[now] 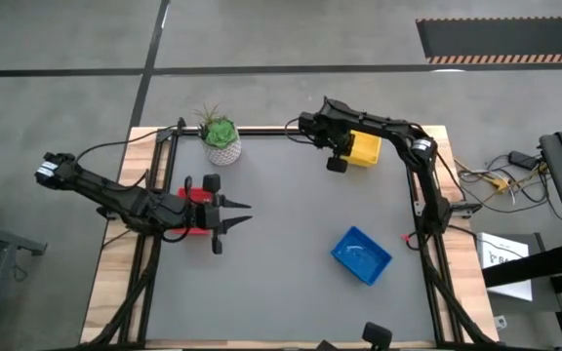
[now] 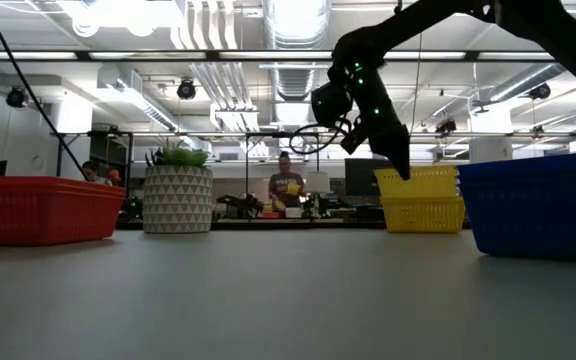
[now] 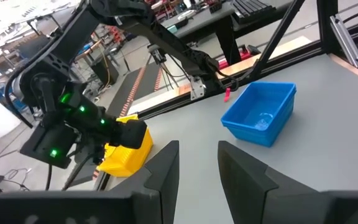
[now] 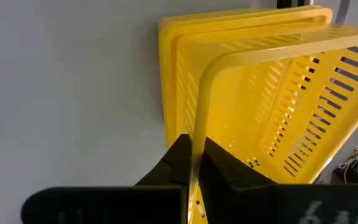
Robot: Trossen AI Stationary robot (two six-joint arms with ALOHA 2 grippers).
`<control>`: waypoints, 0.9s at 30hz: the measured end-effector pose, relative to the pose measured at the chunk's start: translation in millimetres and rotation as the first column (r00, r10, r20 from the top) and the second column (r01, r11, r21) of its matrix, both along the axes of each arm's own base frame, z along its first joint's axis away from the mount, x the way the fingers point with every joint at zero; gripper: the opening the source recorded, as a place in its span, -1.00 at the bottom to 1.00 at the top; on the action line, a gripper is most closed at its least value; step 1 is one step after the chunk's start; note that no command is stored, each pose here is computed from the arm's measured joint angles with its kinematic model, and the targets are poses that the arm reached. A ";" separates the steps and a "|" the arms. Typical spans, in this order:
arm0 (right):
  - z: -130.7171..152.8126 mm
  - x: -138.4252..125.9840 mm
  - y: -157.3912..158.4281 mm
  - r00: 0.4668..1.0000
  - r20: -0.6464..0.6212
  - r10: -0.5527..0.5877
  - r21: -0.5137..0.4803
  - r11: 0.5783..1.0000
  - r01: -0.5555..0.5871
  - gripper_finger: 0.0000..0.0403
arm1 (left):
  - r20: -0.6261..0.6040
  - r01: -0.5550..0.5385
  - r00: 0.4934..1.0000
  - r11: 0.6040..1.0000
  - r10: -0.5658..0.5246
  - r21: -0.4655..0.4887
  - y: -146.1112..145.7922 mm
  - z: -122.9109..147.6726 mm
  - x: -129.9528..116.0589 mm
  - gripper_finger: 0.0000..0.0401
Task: Stack baskets by color
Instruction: Stack the bottom yellow bin on top of the top yellow bin
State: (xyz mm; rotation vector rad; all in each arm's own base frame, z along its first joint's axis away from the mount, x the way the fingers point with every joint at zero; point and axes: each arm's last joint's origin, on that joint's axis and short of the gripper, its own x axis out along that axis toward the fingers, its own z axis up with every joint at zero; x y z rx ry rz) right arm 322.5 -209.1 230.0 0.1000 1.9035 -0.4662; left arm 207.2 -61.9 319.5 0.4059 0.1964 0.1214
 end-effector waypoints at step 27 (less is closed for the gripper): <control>13.0 -3.0 3.6 0.989 0.097 -0.115 0.036 0.993 0.112 -0.59 | -0.001 0.000 1.000 1.000 0.000 0.002 0.1 -0.1 -0.1 -0.53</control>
